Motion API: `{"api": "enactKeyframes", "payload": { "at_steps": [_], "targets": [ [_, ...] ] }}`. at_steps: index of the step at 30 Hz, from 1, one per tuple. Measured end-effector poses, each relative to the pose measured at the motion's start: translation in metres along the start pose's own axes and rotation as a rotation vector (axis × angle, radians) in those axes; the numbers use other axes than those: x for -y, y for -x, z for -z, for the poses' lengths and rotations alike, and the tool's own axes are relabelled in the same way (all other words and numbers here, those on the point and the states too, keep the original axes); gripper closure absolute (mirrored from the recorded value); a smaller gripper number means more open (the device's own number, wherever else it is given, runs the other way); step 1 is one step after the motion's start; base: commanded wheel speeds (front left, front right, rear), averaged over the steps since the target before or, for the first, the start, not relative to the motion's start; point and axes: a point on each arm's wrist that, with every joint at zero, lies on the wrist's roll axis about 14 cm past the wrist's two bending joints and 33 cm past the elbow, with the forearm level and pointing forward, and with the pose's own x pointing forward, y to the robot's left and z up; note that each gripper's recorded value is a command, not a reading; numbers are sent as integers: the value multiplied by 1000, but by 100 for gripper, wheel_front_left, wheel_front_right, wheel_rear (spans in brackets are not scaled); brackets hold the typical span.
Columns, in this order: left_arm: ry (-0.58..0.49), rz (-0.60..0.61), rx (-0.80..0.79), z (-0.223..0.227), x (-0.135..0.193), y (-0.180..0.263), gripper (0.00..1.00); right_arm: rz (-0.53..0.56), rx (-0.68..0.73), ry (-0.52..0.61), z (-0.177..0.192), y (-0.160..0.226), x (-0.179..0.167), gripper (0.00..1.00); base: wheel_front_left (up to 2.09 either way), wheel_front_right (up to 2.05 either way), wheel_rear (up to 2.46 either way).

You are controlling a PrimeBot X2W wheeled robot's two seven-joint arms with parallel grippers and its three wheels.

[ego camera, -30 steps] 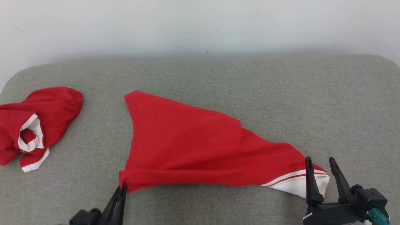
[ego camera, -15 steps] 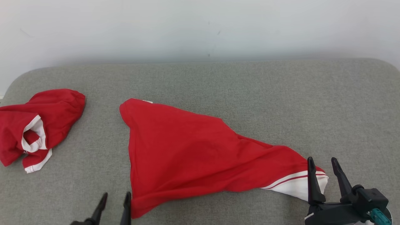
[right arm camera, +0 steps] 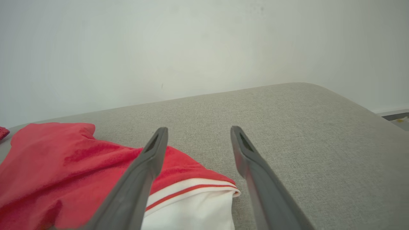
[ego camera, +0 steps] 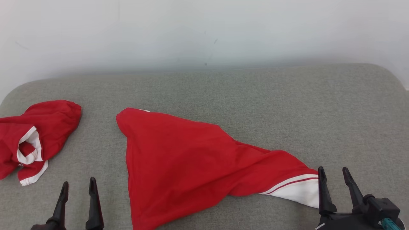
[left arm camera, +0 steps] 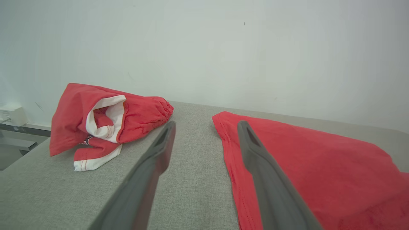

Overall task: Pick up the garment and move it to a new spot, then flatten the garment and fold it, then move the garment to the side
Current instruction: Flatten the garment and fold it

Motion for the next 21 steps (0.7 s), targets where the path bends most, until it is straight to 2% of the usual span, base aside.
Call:
{"api": "enactKeyframes", "payload": {
  "at_steps": [5, 12, 21],
  "targets": [
    [-3, -7, -5, 2, -2, 3, 0, 24, -23, 22, 5, 9, 14, 0, 0, 0, 0],
    [-7, -8, -7, 3, -3, 5, 0, 1, -114, 75, 24, 17, 23, 0, 0, 0, 0],
    [-13, -19, -20, 7, -7, 8, 0, -21, -289, 50, 74, 25, 21, 0, 0, 0, 0]
  ]
}}
